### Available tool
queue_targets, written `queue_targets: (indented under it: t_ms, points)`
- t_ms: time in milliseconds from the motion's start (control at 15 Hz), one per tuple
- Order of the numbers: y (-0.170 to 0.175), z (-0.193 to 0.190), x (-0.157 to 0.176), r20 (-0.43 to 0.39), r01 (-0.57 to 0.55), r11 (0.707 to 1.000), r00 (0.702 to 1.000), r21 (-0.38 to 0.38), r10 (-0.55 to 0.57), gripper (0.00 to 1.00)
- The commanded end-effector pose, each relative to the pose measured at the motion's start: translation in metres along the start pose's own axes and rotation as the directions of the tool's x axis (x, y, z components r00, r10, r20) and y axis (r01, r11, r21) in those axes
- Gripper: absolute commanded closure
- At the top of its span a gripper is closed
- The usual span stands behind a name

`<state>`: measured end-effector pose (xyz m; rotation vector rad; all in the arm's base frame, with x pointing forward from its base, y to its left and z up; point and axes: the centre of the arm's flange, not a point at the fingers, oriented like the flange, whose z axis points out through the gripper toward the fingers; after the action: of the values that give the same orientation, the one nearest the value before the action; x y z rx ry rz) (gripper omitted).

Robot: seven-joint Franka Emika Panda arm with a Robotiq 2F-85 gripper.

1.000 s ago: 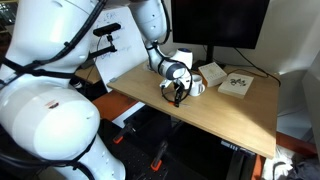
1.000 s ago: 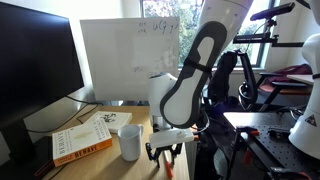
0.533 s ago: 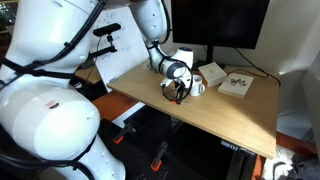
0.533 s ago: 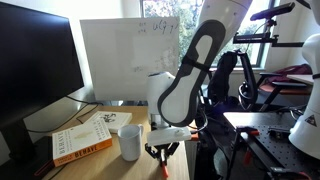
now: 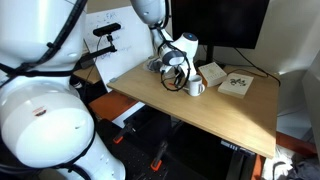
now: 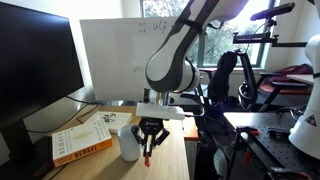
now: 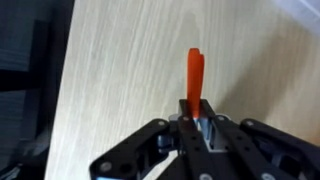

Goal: Put the sharpie in the mug

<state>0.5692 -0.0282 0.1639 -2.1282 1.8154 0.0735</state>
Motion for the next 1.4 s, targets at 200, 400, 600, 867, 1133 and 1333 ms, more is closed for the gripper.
queue_targets:
  t_ms: [200, 400, 600, 867, 1133, 1333]
  points:
    - [-0.005, -0.078, -0.040, -0.063, 0.097, 0.990, 0.994, 0.104, -0.090, 0.96]
    - [-0.019, -0.105, -0.053, -0.040, 0.107, 0.979, 0.994, 0.176, -0.101, 0.96]
    - [-0.023, -0.112, -0.033, 0.083, -0.050, 0.958, 0.996, 0.282, 0.028, 0.96]
    - [-0.017, -0.104, -0.001, 0.252, -0.190, 0.902, 0.963, 0.388, 0.094, 0.96]
    - [-0.008, -0.087, 0.021, 0.423, -0.314, 0.823, 0.900, 0.473, 0.101, 0.96]
    - [0.000, -0.068, 0.037, 0.538, -0.449, 0.745, 0.831, 0.494, 0.144, 0.96]
